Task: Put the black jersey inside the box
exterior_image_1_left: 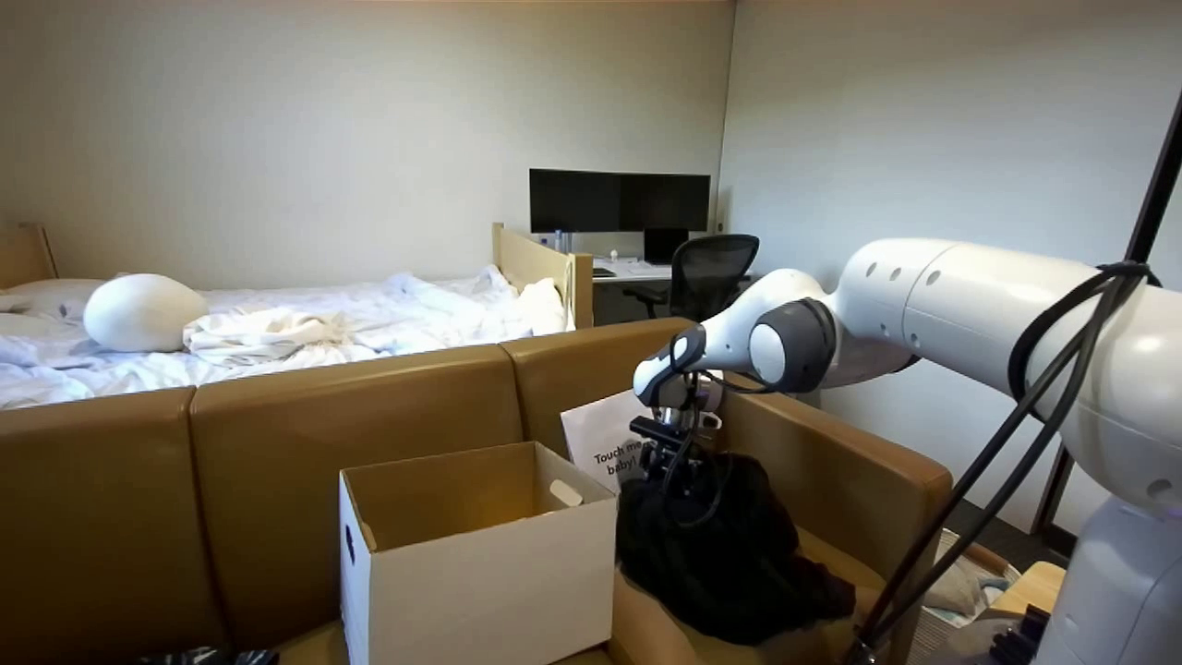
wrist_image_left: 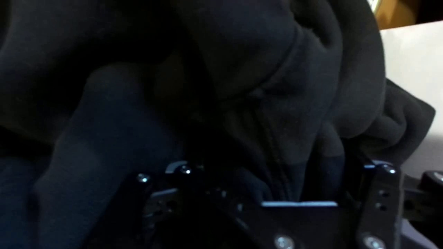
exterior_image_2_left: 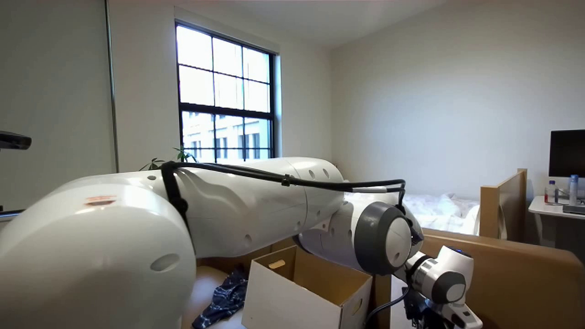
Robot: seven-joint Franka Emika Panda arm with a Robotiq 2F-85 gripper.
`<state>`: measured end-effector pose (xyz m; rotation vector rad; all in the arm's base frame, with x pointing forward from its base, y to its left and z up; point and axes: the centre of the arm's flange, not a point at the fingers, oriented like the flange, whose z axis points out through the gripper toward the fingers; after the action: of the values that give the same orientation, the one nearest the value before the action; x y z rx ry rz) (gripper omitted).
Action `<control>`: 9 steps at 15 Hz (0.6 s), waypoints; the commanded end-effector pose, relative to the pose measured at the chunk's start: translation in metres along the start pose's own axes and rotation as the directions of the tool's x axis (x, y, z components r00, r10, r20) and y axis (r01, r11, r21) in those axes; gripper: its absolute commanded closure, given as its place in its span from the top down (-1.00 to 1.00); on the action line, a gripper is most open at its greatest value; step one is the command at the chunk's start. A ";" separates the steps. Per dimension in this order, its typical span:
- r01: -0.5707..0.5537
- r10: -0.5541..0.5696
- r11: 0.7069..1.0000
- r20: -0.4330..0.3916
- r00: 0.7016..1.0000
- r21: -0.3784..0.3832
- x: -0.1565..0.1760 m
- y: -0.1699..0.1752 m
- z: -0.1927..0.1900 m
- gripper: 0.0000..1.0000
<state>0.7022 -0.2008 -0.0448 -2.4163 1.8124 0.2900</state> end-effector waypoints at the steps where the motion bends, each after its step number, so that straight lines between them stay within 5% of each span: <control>1: -0.004 0.006 0.999 0.039 0.999 -0.036 0.028 -0.050 0.029 0.20; 9: -0.020 0.021 1.000 0.098 0.995 -0.012 0.024 -0.043 0.005 -0.83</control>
<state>0.7078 -0.1915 -0.0347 -2.4046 1.7834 0.3517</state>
